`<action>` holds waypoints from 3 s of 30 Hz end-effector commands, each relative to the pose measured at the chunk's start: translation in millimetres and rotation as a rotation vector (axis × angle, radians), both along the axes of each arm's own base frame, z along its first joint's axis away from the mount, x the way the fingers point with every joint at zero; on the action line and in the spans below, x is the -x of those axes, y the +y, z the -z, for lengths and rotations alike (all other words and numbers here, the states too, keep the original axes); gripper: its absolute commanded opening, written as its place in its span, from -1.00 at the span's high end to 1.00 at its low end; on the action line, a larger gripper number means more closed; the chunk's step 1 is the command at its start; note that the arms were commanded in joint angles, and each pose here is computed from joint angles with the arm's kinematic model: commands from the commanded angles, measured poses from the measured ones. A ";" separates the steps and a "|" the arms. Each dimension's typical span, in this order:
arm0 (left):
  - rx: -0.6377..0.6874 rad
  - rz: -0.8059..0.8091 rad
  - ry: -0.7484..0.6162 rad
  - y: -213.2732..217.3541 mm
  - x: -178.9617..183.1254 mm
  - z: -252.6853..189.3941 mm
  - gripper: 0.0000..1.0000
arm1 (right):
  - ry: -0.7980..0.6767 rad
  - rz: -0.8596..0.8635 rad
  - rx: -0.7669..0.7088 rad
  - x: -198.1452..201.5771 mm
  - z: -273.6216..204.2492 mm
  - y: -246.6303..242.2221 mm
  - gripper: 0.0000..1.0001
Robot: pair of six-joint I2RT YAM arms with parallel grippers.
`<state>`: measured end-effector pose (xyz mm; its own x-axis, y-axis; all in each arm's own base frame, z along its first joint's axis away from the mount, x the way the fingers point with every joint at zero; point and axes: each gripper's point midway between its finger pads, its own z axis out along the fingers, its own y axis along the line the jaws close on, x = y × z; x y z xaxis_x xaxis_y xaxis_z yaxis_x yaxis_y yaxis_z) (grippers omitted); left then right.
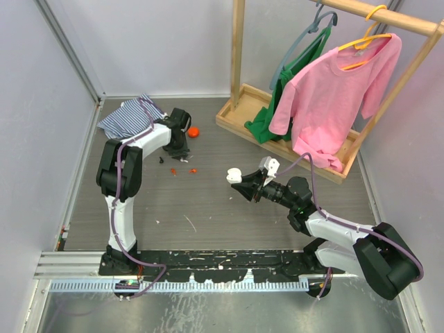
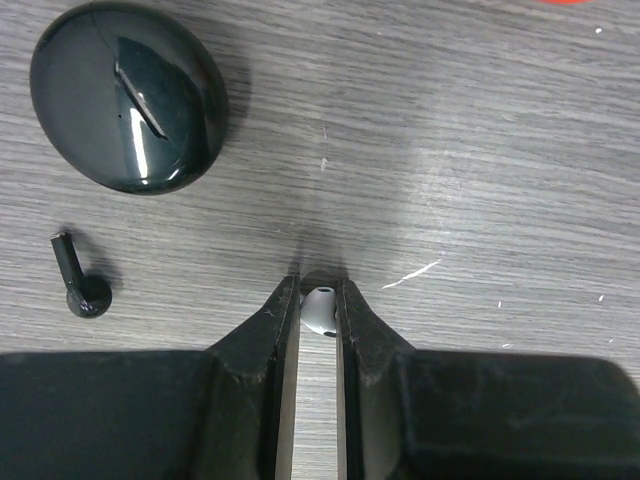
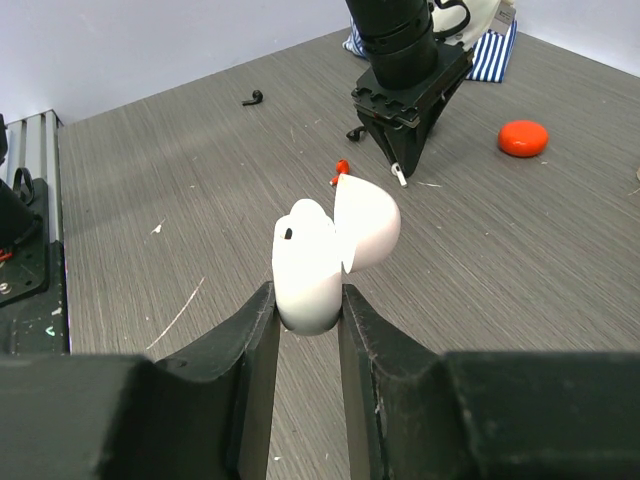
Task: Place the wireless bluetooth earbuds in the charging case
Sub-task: Pick up the earbud from the center of the board, then place the earbud in the charging case.
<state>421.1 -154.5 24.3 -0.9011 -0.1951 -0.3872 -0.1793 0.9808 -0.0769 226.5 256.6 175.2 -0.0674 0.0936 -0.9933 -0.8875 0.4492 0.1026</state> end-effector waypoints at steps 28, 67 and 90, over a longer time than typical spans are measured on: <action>-0.176 0.547 -0.409 -56.2 48.4 -128.0 0.99 | -0.094 0.004 -0.052 -4.5 -30.8 2.9 0.98; -0.137 1.095 -1.029 -173.5 194.2 -272.6 1.00 | -0.085 -0.040 -0.091 1.8 -35.1 7.7 0.98; -0.208 1.146 -1.012 -196.4 194.5 -253.8 1.00 | -0.093 -0.078 -0.120 9.4 -41.8 10.0 0.98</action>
